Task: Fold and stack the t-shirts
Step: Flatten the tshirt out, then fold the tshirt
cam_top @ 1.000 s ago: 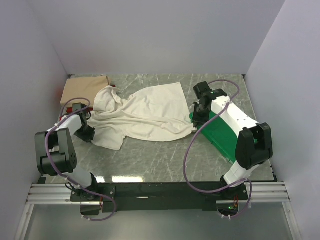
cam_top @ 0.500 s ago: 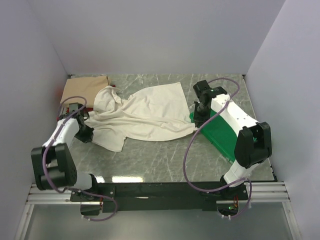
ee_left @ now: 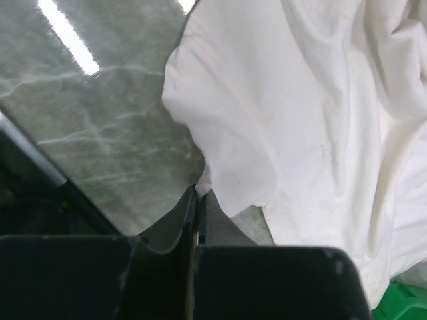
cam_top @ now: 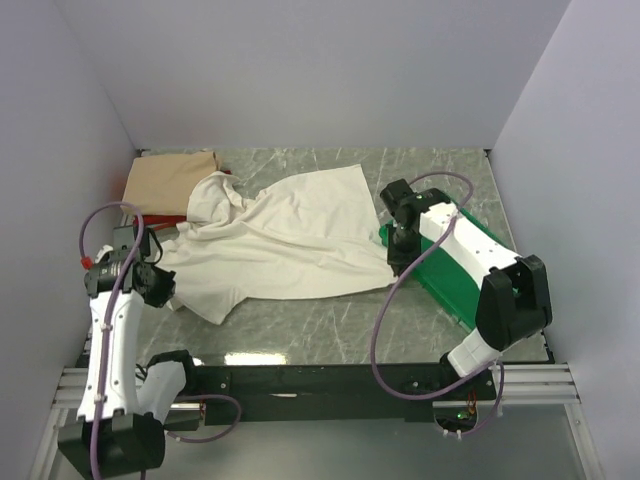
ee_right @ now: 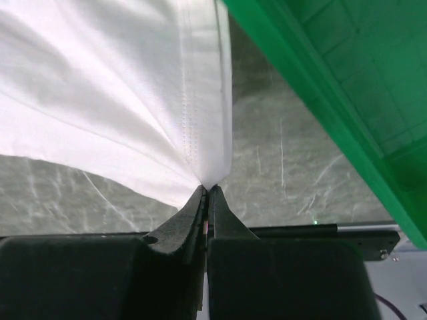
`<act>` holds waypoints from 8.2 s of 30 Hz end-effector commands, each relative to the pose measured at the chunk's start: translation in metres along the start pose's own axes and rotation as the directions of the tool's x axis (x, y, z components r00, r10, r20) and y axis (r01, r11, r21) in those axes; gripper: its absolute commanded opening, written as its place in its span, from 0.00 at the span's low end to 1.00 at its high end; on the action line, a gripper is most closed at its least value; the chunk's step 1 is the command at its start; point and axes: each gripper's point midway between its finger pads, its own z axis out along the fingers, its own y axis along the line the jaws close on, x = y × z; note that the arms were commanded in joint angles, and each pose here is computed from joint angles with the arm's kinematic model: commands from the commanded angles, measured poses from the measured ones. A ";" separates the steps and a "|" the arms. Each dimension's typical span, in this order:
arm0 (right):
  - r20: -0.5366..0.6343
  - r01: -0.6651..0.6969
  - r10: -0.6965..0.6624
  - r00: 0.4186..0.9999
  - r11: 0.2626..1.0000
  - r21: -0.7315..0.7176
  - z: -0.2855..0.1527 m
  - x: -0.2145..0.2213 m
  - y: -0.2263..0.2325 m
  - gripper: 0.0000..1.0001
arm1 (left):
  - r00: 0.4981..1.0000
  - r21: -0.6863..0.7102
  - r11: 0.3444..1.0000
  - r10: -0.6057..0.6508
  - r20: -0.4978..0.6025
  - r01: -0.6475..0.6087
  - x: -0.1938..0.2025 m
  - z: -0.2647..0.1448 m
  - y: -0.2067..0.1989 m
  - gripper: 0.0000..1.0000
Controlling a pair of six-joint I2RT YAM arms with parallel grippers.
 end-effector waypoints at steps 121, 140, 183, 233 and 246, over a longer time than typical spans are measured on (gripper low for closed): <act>0.006 0.173 -0.175 0.985 0.969 -0.176 0.054 -0.054 0.107 0.48 | 0.970 0.187 0.979 0.119 -0.214 -0.079 -0.006 0.138 -0.077 0.71; -0.230 0.232 -0.240 0.943 0.971 -0.063 0.095 0.030 0.074 0.45 | 0.991 -0.124 0.992 -0.011 -0.132 -0.005 0.000 0.132 0.009 0.84; -0.041 0.219 -0.221 0.974 0.975 -0.042 0.090 -0.006 0.100 0.46 | 0.990 0.316 0.948 0.089 -0.107 -0.051 0.025 0.147 -0.105 0.81; -0.004 0.355 -0.360 0.933 0.920 -0.164 0.001 0.028 0.129 0.51 | 0.985 0.038 0.987 0.154 0.078 -0.157 0.006 0.054 -0.037 0.80; 0.007 0.223 -0.228 0.974 0.948 -0.227 0.010 0.015 0.104 0.51 | 0.971 -0.239 0.943 0.215 -0.101 -0.233 0.063 0.068 0.026 0.74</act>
